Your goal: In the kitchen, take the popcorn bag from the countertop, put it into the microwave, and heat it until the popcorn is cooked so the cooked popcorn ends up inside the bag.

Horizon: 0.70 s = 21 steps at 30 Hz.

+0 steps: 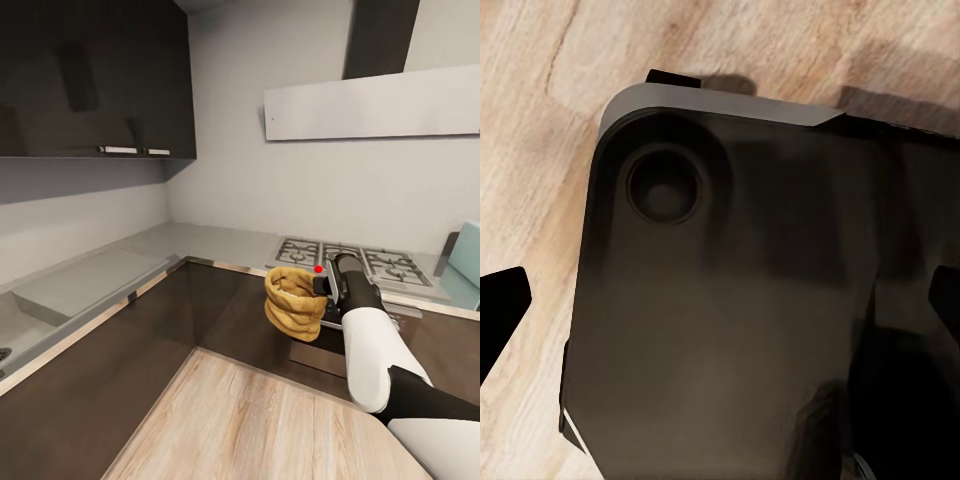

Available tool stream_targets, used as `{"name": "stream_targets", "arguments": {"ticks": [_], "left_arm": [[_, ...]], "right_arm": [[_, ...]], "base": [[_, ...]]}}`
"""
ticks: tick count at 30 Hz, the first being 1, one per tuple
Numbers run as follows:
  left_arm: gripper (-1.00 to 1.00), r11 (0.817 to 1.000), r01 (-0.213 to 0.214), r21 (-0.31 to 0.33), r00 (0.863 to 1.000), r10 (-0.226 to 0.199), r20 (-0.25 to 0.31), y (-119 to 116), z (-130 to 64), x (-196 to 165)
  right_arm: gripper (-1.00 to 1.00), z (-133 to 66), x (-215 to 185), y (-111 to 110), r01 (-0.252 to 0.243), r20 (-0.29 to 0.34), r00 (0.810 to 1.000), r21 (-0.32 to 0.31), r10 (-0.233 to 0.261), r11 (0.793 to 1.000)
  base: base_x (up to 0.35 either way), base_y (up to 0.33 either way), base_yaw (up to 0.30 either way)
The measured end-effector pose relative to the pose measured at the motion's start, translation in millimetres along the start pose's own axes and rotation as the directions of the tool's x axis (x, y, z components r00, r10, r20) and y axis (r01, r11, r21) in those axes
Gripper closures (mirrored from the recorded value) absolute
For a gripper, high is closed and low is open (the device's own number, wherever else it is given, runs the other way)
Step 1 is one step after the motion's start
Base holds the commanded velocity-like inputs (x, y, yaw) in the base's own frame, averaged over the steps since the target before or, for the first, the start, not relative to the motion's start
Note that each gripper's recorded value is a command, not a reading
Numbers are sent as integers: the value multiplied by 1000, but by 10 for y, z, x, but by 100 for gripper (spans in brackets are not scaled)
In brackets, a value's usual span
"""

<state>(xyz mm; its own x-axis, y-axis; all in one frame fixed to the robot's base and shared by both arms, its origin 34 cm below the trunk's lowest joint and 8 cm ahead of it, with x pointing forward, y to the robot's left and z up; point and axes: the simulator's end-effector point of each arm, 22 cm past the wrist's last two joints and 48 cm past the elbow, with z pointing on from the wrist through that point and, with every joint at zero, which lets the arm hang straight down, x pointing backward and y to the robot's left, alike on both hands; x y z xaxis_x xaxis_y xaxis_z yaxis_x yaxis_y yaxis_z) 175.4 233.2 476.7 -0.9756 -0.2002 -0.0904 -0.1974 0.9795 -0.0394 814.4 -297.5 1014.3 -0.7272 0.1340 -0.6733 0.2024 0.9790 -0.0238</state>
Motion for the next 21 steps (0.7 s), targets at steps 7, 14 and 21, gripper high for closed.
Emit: {"name": "stream_targets", "arguments": {"ticks": [7, 14, 21], "left_arm": [[-100, 1000, 0, 0, 1000, 0, 0, 0, 0, 0], [-100, 1000, 0, 0, 1000, 0, 0, 0, 0, 0], [-100, 1000, 0, 0, 1000, 0, 0, 0, 0, 0]], "right_arm": [[100, 1, 0, -12, 1, 0, 1000, 3, -1, 1000], [100, -3, 0, 5, 2, 0, 1000, 2, -2, 1000], [100, -3, -5, -21, 2, 1, 1000, 6, -2, 1000]], "base": [[0, 0, -111], [0, 0, -281], [0, 0, -287]]}}
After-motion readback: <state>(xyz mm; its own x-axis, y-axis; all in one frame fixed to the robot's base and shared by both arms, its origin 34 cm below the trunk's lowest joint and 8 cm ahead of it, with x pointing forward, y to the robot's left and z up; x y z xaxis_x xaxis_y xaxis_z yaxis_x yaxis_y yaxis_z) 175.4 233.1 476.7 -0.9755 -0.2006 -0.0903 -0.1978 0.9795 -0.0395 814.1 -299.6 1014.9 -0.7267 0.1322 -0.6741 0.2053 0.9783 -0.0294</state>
